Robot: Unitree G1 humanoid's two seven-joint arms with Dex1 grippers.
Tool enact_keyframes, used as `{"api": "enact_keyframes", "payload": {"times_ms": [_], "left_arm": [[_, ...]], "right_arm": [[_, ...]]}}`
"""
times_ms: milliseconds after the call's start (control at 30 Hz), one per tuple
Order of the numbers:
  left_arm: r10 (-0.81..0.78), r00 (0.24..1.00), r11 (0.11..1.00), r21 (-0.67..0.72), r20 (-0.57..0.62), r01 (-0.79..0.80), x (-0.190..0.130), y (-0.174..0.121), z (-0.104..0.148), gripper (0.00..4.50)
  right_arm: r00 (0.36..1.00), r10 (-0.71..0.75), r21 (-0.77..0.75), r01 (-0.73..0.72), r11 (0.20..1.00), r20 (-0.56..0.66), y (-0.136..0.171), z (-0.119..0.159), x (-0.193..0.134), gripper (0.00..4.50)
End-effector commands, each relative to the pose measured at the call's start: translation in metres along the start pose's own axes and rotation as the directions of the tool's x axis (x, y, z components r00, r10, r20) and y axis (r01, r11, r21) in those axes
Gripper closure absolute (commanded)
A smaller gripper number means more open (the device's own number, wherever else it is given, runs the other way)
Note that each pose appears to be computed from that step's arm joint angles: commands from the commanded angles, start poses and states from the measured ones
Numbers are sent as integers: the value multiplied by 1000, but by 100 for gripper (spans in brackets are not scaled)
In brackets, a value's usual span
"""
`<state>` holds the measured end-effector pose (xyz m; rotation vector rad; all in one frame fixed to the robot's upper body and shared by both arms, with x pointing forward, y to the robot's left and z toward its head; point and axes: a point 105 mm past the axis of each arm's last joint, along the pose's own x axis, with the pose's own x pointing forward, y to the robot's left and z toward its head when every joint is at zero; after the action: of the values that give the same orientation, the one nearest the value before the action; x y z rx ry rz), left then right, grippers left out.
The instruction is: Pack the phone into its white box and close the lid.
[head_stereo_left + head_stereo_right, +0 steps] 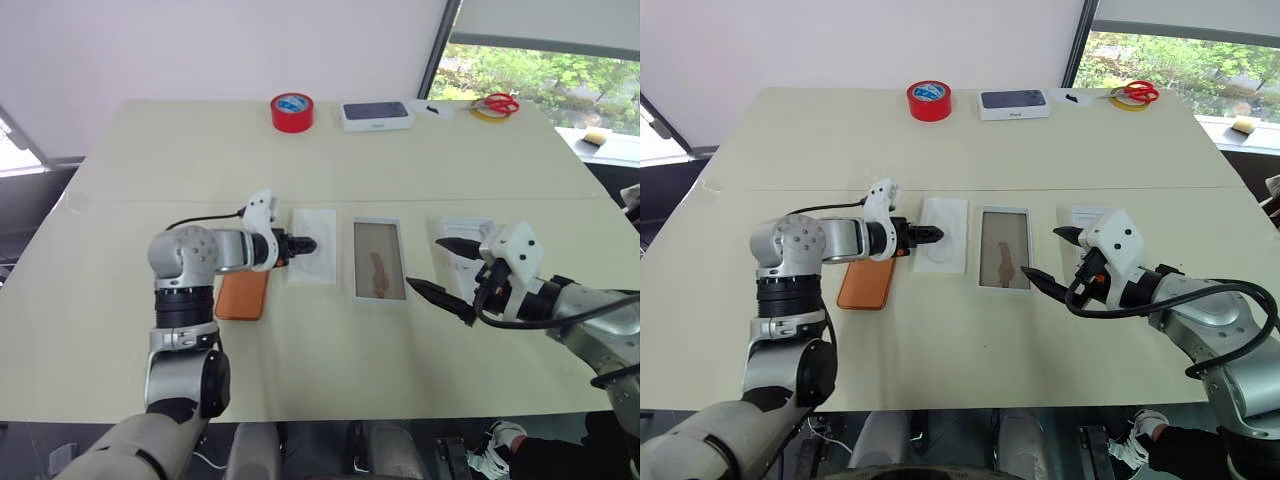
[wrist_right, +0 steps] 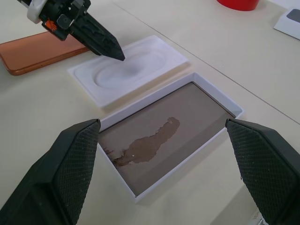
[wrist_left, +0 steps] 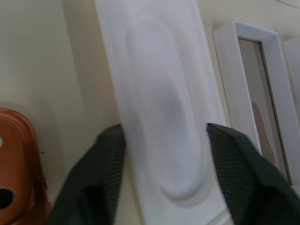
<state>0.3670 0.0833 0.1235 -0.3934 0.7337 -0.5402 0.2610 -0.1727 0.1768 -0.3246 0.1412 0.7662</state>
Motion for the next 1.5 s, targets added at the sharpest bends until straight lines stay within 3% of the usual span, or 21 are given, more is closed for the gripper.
{"api": "enact_keyframes", "payload": {"times_ms": [33, 233, 333, 400, 700, 833, 1200, 1300, 1500], "left_arm": [[1, 999, 1000, -11, 51, 0, -5, -3, 14, 262], [6, 998, 998, -59, 58, -3, -5, 1, 12, 262], [-6, 998, 997, -82, 65, 12, -6, 1, 12, 351], [-14, 998, 995, -102, 67, 21, -7, 1, 12, 447], [-33, 994, 984, -173, 102, 51, -14, 7, 19, 447], [-46, 984, 973, -216, 172, 83, -29, 15, 33, 447], [-45, 973, 984, -156, 228, 83, -55, 22, 40, 447], [-56, 969, 987, -135, 241, 90, -61, 20, 41, 450], [-68, 969, 988, -117, 239, 98, -66, 19, 39, 450]], "right_arm": [[999, 48, -44, -47, 998, 8, 9, 10, 1, 0], [990, 123, -66, -127, 990, -63, 20, 0, 4, 0], [984, 151, -75, -158, 985, -91, 24, -3, 6, 0], [981, 166, -83, -175, 981, -99, 26, -3, 8, 0], [965, 210, -112, -229, 967, -156, 28, -8, 19, 0], [934, 250, -138, -291, 947, -254, 30, -17, 27, 0], [860, 347, -134, -420, 898, -373, 26, -37, 57, 0], [850, 363, -126, -437, 891, -380, 26, -39, 62, 84], [836, 378, -156, -468, 870, -398, 27, -43, 66, 387]]}}
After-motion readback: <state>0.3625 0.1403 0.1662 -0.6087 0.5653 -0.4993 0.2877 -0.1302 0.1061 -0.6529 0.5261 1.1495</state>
